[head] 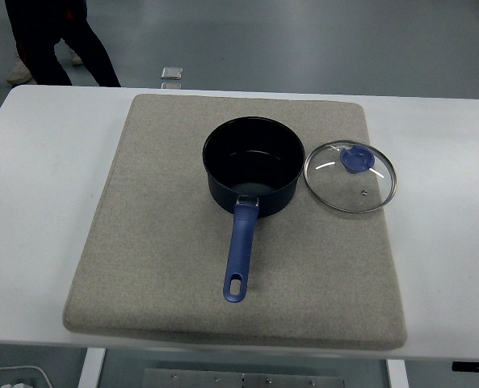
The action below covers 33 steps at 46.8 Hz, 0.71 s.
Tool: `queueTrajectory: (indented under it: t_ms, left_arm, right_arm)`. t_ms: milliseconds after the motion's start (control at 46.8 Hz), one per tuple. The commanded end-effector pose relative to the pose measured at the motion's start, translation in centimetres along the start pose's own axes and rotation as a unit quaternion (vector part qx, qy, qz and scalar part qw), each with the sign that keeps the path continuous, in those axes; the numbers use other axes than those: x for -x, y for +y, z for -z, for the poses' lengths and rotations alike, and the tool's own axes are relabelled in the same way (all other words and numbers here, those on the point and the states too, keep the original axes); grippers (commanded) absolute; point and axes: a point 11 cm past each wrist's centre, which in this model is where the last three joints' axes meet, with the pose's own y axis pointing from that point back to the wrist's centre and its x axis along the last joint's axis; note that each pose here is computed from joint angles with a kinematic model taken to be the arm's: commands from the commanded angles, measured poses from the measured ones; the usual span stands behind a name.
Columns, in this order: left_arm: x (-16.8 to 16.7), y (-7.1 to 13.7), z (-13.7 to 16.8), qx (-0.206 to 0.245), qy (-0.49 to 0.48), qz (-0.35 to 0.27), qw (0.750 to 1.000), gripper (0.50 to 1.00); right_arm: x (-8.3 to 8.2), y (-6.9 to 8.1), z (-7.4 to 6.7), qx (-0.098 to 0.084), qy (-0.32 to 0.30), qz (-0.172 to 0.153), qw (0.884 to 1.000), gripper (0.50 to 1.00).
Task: Lift the pot lid and place it to the right of the pot.
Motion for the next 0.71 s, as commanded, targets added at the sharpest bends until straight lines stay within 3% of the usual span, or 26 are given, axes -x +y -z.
queueTrajectory:
  t_ms: [0,64,235,321,513,684]
  left_arm:
    - [0.0,0.0,0.0,0.0,0.0,0.0,1.0,1.0]
    - [0.0,0.0,0.0,0.0,0.0,0.0,1.0,1.0]
    - [0.0,0.0,0.0,0.0,0.0,0.0,1.0,1.0]
    - [0.0,0.0,0.0,0.0,0.0,0.0,1.0,1.0]
    - [0.0,0.0,0.0,0.0,0.0,0.0,1.0,1.0]
    - [0.0,0.0,0.0,0.0,0.0,0.0,1.0,1.0]
  right_arm:
    - [-0.2,0.3,-1.0,0.013,-0.025,-0.014,1.0,0.919]
    - [-0.4,0.7,-2.2,0.037,-0.041,-0.026,0.998,0.919]
    - [0.2,1.7,-5.9,0.131,-0.104,-0.044,0.985,0.919]
    - [0.3,2.3,-7.2,0.162,-0.134,-0.053,0.976,0.919]
    - [1.3,2.5,-8.2,0.181,-0.172,-0.058,0.967,0.919]
    - [1.2,2.7,-8.6,0.197,-0.24,-0.083,0.947,0.919]
